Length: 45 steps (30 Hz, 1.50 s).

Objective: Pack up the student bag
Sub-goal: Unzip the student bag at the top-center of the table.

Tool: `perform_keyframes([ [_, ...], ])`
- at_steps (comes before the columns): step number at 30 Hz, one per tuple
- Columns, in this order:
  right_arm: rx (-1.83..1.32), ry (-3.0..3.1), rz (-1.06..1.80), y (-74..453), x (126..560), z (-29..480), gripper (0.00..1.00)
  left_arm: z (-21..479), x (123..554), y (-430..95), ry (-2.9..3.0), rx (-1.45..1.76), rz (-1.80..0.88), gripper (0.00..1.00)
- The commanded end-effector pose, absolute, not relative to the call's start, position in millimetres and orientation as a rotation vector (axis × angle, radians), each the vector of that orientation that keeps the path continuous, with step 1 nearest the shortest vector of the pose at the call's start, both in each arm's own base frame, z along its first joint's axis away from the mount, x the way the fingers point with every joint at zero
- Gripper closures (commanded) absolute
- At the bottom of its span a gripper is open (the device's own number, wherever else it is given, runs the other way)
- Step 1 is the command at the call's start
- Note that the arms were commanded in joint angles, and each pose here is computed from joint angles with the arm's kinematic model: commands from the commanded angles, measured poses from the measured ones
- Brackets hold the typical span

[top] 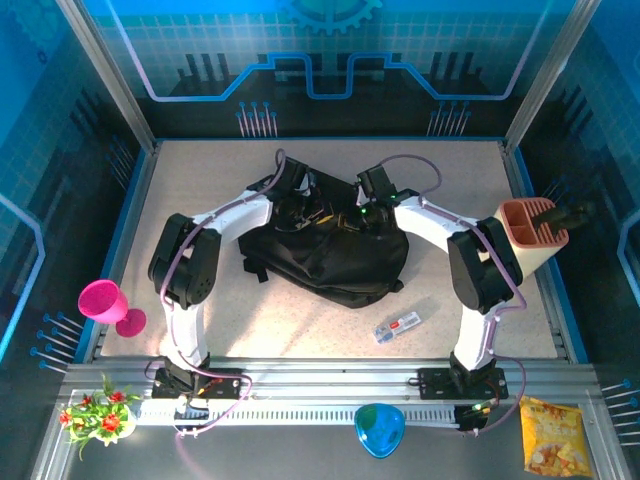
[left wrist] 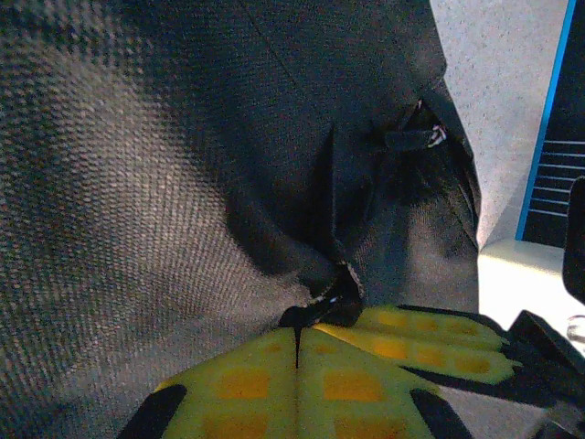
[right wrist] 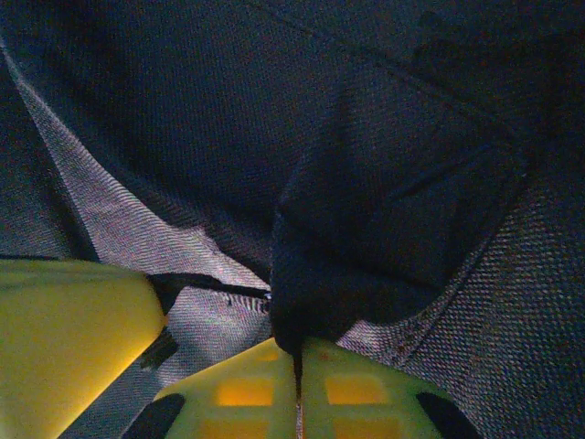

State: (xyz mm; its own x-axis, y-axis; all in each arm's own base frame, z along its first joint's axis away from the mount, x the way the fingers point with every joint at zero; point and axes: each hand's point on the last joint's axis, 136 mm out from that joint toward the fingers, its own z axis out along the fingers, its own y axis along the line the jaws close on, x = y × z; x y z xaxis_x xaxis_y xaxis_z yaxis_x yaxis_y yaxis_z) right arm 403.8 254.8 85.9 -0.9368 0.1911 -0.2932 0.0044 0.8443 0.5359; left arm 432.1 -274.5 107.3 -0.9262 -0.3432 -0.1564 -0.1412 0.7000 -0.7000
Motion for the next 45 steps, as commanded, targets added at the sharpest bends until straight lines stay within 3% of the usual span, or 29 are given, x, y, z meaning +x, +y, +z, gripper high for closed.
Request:
perform_keyframes([
  [1, 0.163, 2.704, 0.800, 247, 394, 90, 0.89, 126, 437, -266, 2.563, -0.341, -1.015, 1.00],
  [15, 0.132, 2.660, 0.787, 236, 398, 105, 0.86, 129, 421, -244, 2.577, -0.333, -0.958, 1.00],
  [18, 0.126, 2.615, 0.823, 238, 404, 117, 0.77, 127, 415, -248, 2.596, -0.322, -0.997, 1.00],
  [21, 0.148, 2.570, 0.819, 231, 413, 127, 0.59, 123, 408, -248, 2.623, -0.305, -0.998, 1.00],
  [24, 0.175, 2.593, 0.729, 220, 422, 119, 0.49, 122, 400, -245, 2.657, -0.297, -0.972, 1.00],
  [45, 0.362, 2.761, 0.487, 200, 455, 58, 0.49, 94, 307, -200, 3.007, -0.279, -0.621, 1.00],
])
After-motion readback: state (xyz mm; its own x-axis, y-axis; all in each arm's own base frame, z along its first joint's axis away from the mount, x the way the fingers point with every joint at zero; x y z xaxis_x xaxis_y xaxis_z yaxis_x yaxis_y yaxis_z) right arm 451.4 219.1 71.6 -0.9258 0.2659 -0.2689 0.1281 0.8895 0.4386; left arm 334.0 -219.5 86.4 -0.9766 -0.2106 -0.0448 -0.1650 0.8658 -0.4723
